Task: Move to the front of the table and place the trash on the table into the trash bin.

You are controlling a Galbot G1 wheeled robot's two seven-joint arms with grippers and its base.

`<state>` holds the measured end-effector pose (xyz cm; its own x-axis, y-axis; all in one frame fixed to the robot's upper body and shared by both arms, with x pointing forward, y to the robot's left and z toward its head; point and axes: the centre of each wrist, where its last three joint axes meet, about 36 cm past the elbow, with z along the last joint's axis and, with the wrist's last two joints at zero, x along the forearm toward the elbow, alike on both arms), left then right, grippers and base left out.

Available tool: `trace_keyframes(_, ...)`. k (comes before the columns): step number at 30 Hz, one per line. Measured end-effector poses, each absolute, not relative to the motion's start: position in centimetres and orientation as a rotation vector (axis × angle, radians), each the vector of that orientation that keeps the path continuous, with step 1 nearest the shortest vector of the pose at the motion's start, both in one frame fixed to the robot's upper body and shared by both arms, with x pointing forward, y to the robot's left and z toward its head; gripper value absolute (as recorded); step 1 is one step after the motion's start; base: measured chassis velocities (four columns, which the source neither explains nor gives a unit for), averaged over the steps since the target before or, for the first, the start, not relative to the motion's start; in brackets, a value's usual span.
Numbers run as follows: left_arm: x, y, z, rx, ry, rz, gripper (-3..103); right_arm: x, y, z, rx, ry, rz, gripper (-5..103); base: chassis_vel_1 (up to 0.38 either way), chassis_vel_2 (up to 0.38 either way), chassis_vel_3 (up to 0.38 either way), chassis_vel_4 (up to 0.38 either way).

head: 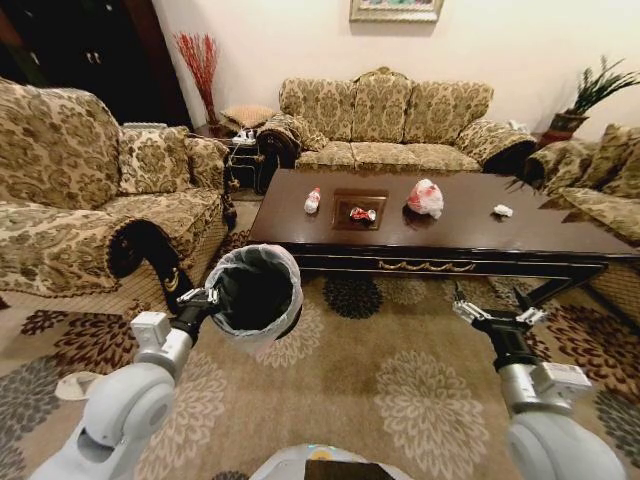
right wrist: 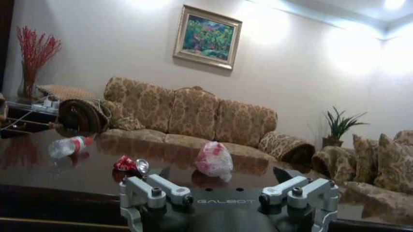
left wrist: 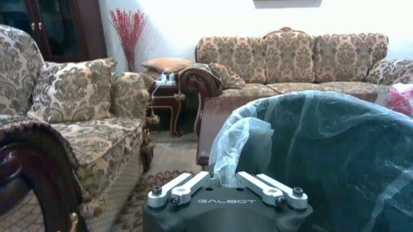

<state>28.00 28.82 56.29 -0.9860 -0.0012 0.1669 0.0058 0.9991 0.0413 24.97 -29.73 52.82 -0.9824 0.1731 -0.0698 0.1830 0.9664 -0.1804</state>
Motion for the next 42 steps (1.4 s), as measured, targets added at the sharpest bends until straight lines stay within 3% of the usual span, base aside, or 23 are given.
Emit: trace_keyframes(42, 28.1, 28.92, 56.56, -0.011, -2.981, -0.061, 3, 25.15, -29.85, 52.65, 0.287, 3.071, -0.312, 100, 0.0, 0.0, 0.0, 0.0)
